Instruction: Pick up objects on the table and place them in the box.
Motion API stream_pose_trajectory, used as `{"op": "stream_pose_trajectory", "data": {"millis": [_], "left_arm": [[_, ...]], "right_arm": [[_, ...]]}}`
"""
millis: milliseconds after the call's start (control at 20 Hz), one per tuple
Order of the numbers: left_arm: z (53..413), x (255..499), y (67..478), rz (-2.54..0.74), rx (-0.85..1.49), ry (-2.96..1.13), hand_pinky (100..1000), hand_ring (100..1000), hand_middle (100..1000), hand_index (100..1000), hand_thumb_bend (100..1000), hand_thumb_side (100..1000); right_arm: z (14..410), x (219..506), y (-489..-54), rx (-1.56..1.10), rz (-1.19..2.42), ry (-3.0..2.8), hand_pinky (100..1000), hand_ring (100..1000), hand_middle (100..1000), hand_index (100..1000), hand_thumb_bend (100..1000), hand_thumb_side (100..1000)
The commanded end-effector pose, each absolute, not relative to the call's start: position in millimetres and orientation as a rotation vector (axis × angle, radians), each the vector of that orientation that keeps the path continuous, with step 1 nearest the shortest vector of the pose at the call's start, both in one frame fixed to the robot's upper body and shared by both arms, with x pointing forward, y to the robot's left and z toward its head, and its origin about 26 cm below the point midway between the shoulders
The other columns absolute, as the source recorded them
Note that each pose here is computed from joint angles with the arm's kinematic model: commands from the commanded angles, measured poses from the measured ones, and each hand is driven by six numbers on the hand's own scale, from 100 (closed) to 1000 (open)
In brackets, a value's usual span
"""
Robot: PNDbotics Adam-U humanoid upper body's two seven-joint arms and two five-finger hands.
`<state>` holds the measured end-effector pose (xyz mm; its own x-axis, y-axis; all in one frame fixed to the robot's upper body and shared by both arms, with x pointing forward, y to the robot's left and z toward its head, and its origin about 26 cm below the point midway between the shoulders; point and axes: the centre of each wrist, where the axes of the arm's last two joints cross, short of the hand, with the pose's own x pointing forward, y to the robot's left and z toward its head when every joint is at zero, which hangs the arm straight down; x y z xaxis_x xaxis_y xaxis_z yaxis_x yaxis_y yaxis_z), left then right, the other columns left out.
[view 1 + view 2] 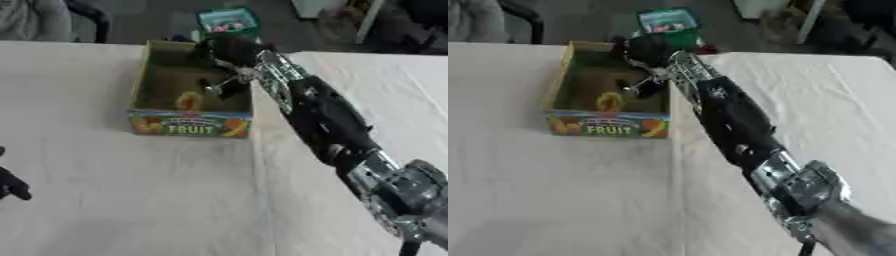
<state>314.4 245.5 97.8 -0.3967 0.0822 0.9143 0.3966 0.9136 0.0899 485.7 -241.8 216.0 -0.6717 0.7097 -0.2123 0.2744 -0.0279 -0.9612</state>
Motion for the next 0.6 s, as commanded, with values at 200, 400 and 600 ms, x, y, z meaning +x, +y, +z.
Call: {"op": "stream_pose_trajectory", "data": {"millis": [200,400,600], "left_arm": [[101.1,312.6,253.2,-0.343,-0.307,-1.981,465,494,452,792,102,741],[98.3,310.9,257.5,-0.323,-0.284,-1.978,464,494,452,791,103,743],[97.0,310.5,259.8,-0.304,-0.267,-1.978,463,494,451,791,101,751]], "right_arm": [[257.2,464.9,-266.5,-0.919,1.514,-2.121,539,636,637,850,100,185],[262.9,441.5,-287.4,-0.704,1.264,-2.2,473,593,590,810,100,222],[261.2,410.9,-306.8,-0.441,1.01,-2.249,441,576,565,783,100,289]]}}
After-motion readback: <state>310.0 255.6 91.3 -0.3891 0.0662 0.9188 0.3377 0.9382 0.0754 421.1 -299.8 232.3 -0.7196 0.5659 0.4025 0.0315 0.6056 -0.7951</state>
